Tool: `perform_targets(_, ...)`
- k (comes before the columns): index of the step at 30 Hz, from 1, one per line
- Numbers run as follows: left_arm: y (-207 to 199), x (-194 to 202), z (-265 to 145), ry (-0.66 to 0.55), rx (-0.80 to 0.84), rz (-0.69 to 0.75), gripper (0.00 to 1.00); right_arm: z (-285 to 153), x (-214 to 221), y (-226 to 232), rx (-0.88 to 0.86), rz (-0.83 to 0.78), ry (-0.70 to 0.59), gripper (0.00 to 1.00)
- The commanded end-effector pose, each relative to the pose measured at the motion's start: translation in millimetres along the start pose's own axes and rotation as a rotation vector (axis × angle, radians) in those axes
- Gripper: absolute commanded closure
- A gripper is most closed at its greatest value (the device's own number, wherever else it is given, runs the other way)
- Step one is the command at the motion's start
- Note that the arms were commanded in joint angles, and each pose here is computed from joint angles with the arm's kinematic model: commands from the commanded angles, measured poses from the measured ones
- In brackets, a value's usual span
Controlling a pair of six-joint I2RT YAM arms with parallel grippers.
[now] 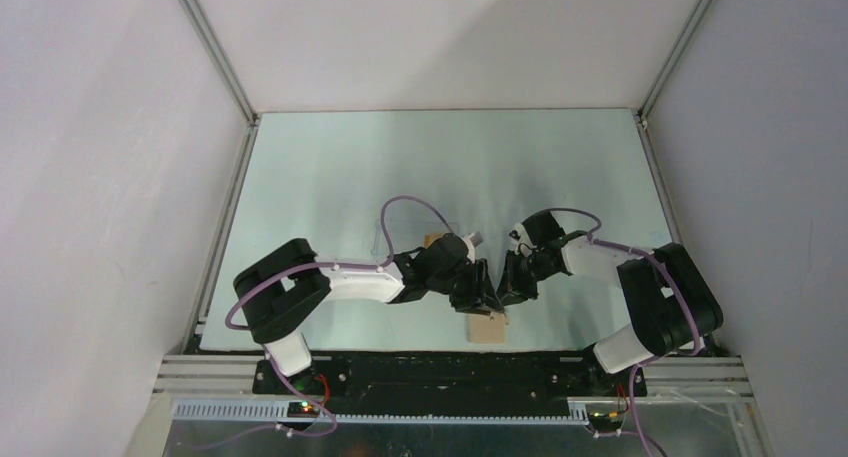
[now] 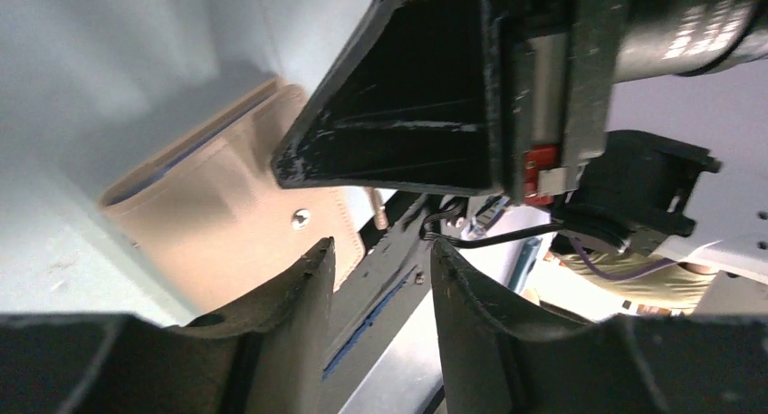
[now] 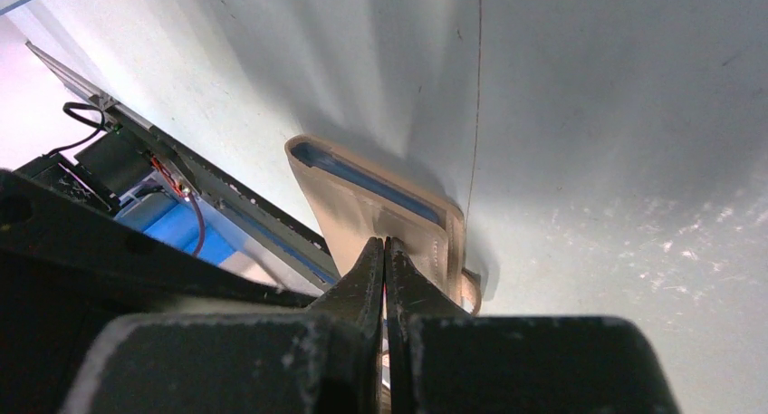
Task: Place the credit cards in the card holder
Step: Close the card holder at the center of the board.
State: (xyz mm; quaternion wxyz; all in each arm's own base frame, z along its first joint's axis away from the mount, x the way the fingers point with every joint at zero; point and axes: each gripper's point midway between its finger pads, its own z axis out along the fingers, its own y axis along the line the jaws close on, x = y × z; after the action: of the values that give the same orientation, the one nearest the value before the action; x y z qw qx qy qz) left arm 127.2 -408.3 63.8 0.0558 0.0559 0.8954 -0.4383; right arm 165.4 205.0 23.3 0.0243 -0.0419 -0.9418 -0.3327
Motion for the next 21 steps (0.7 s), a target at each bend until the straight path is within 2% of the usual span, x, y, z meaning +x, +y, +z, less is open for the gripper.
perform_targets(1,-44,-13,-8,-0.030,0.135,0.026,0.54,7,-6,-23,0.108,-0.002,-0.027,1.00)
perform_targets(7,-35,-10,1,-0.010,0.113,0.009,0.61,7,-7,-22,0.107,0.001,-0.029,1.00)
perform_targets(21,-32,-6,20,0.015,0.090,-0.003,0.66,9,-6,-25,0.108,0.011,-0.018,1.00)
